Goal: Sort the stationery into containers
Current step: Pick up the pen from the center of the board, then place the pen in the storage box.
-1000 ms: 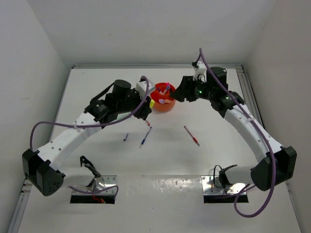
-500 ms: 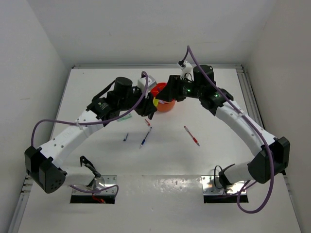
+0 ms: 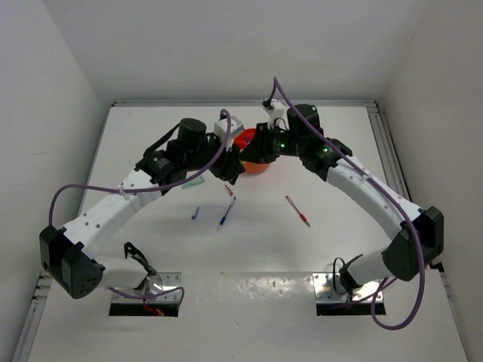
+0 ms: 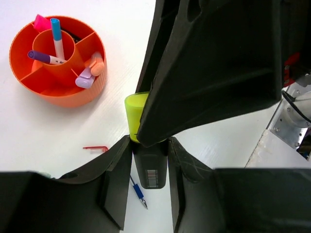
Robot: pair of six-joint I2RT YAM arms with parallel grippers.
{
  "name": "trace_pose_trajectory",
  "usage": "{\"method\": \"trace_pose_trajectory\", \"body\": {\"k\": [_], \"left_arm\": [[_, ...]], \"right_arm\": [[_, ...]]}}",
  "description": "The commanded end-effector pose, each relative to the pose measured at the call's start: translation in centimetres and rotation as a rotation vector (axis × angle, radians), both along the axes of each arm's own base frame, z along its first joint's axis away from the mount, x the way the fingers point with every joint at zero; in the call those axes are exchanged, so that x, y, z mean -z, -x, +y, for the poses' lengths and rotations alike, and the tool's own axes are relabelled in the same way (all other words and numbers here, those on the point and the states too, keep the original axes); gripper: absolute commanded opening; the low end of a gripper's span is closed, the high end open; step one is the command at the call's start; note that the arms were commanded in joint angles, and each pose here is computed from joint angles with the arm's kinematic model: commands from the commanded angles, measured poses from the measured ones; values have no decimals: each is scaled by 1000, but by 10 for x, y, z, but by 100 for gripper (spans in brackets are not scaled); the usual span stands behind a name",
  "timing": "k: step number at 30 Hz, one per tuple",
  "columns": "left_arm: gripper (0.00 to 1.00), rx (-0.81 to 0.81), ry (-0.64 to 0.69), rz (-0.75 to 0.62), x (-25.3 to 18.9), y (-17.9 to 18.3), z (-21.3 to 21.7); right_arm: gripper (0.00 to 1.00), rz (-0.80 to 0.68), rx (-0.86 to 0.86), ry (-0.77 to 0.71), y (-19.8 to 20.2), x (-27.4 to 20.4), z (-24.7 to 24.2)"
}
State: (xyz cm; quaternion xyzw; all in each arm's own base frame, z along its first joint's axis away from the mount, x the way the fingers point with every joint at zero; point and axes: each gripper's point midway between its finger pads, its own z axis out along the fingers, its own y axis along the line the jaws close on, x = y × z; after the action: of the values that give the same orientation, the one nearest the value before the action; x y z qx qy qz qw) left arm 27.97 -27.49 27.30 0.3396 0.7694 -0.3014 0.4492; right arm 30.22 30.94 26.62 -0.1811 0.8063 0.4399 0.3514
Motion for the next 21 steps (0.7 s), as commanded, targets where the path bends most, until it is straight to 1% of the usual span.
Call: {"method": "trace_pose_trajectory", "body": {"k": [1,2,3,4,5,8,9,11,12,15,17,19,20,21], "left_arm": [[49,4,66,-71,-34,-5,-5],[64,-25,57,-74,-34,-9,-2],[79,-63,57,-64,-33,-12,1],[100,-133,37,-62,-29,-19,10],[100,-165,25,-60,-27,-23,15],[100,-278,-11,-65,-23,-38,38],[100,-312,-23,-71,-21,-45,47],[100,-375,-45,-82,-19,-57,65],[100,-380,-60,-94,-19,-61,70],[100,-405,-91,-90,-15,-71,88],[100,-402,-104,-66,-8,-76,98],[100,-377,-108,-49,-1,-76,100],[100,-379,-122,-47,4,-79,105],[100,-379,-126,-43,6,-80,107]], "right_arm": [[12,-80,29,-5,-16,-18,1],[9,-84,35,-1,-18,-18,0],[4,-95,43,2,-22,-20,-2],[2,-103,70,10,-30,-20,-8],[0,-109,79,13,-34,-21,-12],[0,-132,179,53,-62,-18,-37],[0,-159,223,75,-76,-19,-52],[0,-202,270,104,-91,-19,-66],[0,-252,310,140,-104,-21,-82],[0,-327,368,206,-134,-23,-106],[0,-338,422,248,-156,-18,-125],[0,-340,443,258,-169,-13,-133],[0,-360,452,255,-177,-18,-135],[0,-342,453,267,-185,-8,-136]]}}
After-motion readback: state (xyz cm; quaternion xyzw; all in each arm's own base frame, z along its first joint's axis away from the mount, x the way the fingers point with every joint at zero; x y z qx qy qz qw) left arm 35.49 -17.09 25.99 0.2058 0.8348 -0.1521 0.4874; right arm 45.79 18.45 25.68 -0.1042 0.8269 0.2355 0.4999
